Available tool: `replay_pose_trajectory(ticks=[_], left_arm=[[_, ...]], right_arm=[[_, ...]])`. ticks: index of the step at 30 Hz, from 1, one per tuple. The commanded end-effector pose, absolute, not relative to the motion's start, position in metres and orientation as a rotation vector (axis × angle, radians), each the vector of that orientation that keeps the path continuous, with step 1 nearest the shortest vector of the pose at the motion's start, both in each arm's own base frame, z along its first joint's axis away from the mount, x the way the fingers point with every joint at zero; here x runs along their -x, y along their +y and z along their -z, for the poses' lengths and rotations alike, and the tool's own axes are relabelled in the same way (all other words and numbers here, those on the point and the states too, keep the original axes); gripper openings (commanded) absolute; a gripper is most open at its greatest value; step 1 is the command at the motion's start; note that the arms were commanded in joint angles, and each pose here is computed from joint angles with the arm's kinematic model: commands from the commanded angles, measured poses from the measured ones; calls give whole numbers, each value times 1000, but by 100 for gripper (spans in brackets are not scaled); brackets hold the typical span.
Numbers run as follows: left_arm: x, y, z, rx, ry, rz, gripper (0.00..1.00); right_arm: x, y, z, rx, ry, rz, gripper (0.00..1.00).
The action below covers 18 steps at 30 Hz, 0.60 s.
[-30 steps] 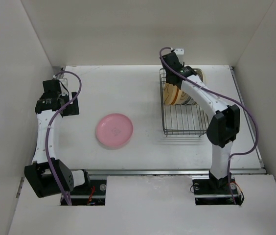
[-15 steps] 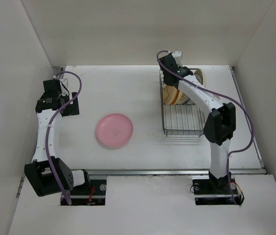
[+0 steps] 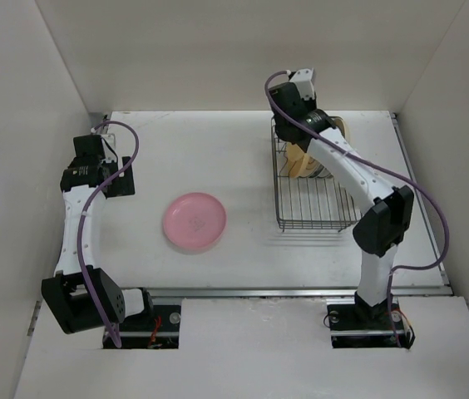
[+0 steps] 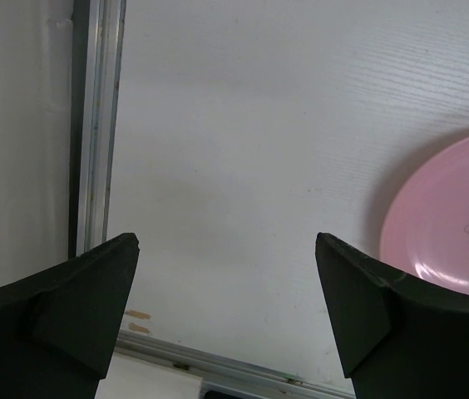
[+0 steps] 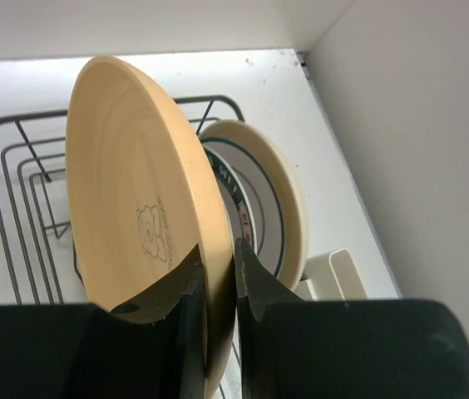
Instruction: Unload the plates from the dish rack
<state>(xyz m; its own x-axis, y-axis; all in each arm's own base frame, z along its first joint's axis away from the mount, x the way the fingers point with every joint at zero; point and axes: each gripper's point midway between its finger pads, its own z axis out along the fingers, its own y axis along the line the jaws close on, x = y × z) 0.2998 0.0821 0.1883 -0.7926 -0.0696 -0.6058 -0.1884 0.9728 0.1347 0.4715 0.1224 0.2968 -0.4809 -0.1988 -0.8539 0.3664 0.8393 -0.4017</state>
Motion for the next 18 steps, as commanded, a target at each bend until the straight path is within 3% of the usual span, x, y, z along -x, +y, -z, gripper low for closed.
replay_pose_trajectory(ticks=[1, 6, 9, 10, 15, 18], left_arm=[[-301, 80, -196, 171, 2460, -240, 86], [-303, 80, -199, 171, 2450, -241, 86], [-303, 80, -199, 182, 2449, -237, 86], [-303, 80, -199, 182, 2449, -237, 86], [-300, 81, -201, 176, 2450, -254, 87], [-298, 83, -198, 180, 2459, -264, 87]], right_arm=[[-454, 97, -369, -272, 1798, 693, 0], [-441, 132, -403, -171, 1791, 385, 0], [-430, 230, -386, 208, 1860, -180, 0], [-428, 229, -371, 222, 1893, -167, 0], [-373, 346, -288, 674, 1955, -695, 0], [-361, 381, -257, 766, 1974, -810, 0]])
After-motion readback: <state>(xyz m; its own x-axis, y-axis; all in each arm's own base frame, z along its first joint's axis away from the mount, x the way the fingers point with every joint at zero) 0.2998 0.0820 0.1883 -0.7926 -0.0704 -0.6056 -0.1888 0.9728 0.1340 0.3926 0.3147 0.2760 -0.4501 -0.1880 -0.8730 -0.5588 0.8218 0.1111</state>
